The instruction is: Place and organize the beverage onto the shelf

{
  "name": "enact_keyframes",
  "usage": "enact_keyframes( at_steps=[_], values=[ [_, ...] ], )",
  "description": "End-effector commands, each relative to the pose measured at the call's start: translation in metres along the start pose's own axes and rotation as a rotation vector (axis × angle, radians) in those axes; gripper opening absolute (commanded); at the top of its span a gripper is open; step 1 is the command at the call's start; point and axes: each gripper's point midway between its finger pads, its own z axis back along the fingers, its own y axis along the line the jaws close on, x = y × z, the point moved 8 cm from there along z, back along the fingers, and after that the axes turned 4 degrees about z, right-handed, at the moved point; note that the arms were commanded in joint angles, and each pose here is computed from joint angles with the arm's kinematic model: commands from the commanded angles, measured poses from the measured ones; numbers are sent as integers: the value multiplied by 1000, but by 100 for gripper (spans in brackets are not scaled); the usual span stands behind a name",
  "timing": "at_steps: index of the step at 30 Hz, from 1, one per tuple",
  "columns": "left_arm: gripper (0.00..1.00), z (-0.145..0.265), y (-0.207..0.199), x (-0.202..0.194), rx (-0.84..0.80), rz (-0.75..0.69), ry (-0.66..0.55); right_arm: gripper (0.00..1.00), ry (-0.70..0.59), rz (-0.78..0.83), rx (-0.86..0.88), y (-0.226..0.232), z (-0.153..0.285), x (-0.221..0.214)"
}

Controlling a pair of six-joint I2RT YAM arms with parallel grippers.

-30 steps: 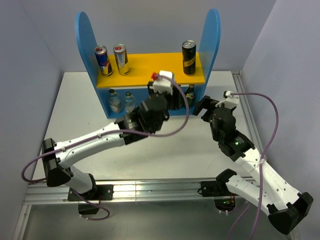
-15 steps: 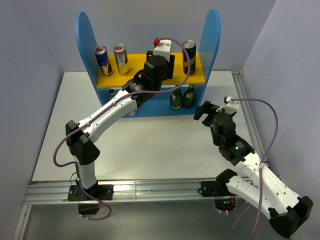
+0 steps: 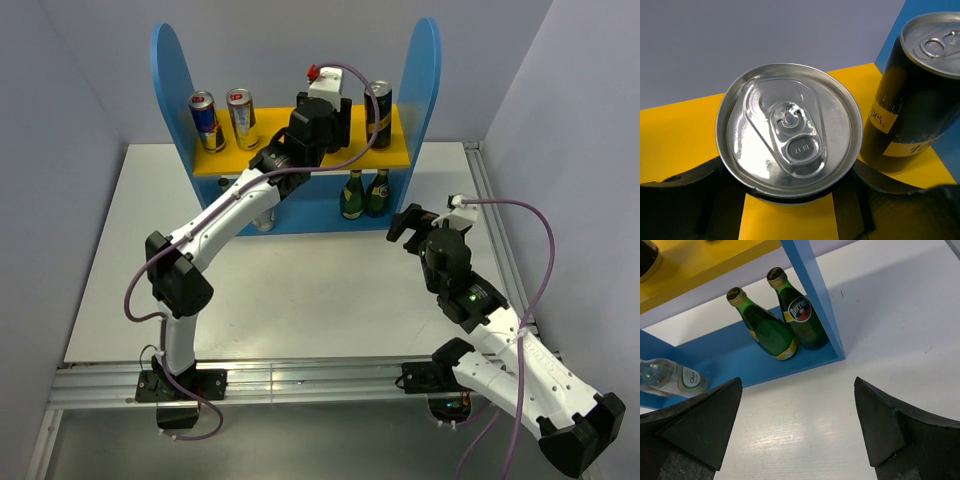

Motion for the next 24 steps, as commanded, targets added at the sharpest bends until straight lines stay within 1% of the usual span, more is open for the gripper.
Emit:
enact_keyframes(
  at_steps=[1, 8, 16, 19, 20, 22, 23, 24],
  values=[
    [0, 0, -13, 43, -91, 116, -134, 100, -29, -35, 17, 3, 0, 5],
    [0, -4, -20, 39, -141, 134, -139, 100, -31, -35, 19, 4, 1, 5],
    [1, -6, -26, 31, -196, 157, -109, 100, -24, -33, 19, 5, -2, 3],
    [7, -5, -29, 29, -229, 153, -98, 100, -21, -31, 22, 5, -2, 2],
    [14, -4, -28, 27, -229, 151, -96, 100, -23, -34, 22, 5, -2, 2],
    [25, -2, -27, 28, -226, 149, -96, 100, -23, -33, 19, 5, -2, 2],
    [36, -2, -26, 26, -224, 146, -91, 100, -23, -33, 19, 5, -2, 2],
    [41, -2, -26, 26, -224, 144, -90, 100, -20, -33, 19, 4, -2, 1]
  ],
)
